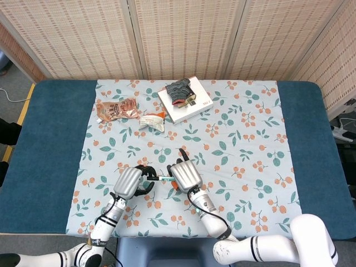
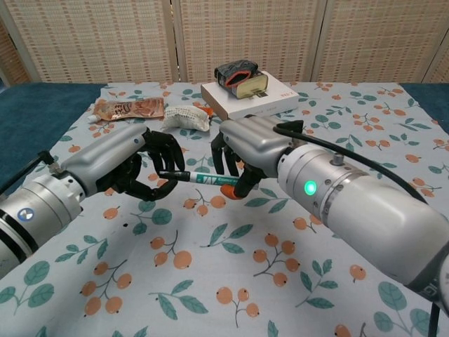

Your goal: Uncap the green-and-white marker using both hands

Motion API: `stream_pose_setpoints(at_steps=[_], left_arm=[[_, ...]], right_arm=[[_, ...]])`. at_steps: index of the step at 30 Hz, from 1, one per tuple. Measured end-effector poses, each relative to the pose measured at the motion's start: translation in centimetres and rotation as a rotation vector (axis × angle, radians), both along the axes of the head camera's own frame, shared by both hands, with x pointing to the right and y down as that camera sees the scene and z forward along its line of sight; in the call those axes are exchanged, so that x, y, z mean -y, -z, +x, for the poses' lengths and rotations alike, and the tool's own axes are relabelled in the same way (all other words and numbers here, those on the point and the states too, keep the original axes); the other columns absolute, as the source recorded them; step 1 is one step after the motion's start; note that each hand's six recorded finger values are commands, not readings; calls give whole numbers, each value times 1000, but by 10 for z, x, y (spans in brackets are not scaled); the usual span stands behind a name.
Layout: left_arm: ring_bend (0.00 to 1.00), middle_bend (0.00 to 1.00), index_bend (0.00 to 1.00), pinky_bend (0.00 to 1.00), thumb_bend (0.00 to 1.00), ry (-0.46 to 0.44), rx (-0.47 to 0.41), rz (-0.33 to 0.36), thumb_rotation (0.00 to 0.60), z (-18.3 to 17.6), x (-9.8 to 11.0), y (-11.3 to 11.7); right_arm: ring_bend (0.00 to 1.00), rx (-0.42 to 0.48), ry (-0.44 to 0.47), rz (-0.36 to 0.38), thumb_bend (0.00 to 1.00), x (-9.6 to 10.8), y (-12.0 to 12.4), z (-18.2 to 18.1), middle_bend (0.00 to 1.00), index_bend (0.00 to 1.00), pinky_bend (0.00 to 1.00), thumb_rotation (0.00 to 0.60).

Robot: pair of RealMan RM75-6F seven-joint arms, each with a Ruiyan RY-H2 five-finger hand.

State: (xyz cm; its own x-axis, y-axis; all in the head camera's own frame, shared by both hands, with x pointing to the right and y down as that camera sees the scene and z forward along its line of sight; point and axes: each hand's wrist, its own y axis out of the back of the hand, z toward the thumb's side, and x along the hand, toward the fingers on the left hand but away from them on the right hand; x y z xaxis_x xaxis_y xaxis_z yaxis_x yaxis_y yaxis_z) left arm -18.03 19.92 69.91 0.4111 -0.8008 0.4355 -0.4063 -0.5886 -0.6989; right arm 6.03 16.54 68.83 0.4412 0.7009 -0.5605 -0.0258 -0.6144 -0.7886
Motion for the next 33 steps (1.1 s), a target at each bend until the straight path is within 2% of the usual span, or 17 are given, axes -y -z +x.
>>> stream_pose_setpoints(at_steps=[11,15,18,23,33], left_arm=[[554,594,554,870,479,17,0,29,600,1,2,2],[620,662,613,932,592,32,0,51,600,0,5,3],[708,767,710,993,689,50,-4,74,600,-1,6,4],[784,864,789,1000,785,83,-8,106,600,-3,9,5],[821,924,819,1000,836,77,-34,104,600,-3,9,5]], right_arm=[[342,16,-10,-7,423,0,0,-2,741,820,0,600],[342,21,-16,-10,423,0,0,-1,741,820,0,600],[342,25,-20,-13,423,0,0,-1,741,820,0,600],[342,33,-26,-15,423,1,0,-1,741,820,0,600],[342,43,-41,-9,423,5,2,-1,741,820,0,600]])
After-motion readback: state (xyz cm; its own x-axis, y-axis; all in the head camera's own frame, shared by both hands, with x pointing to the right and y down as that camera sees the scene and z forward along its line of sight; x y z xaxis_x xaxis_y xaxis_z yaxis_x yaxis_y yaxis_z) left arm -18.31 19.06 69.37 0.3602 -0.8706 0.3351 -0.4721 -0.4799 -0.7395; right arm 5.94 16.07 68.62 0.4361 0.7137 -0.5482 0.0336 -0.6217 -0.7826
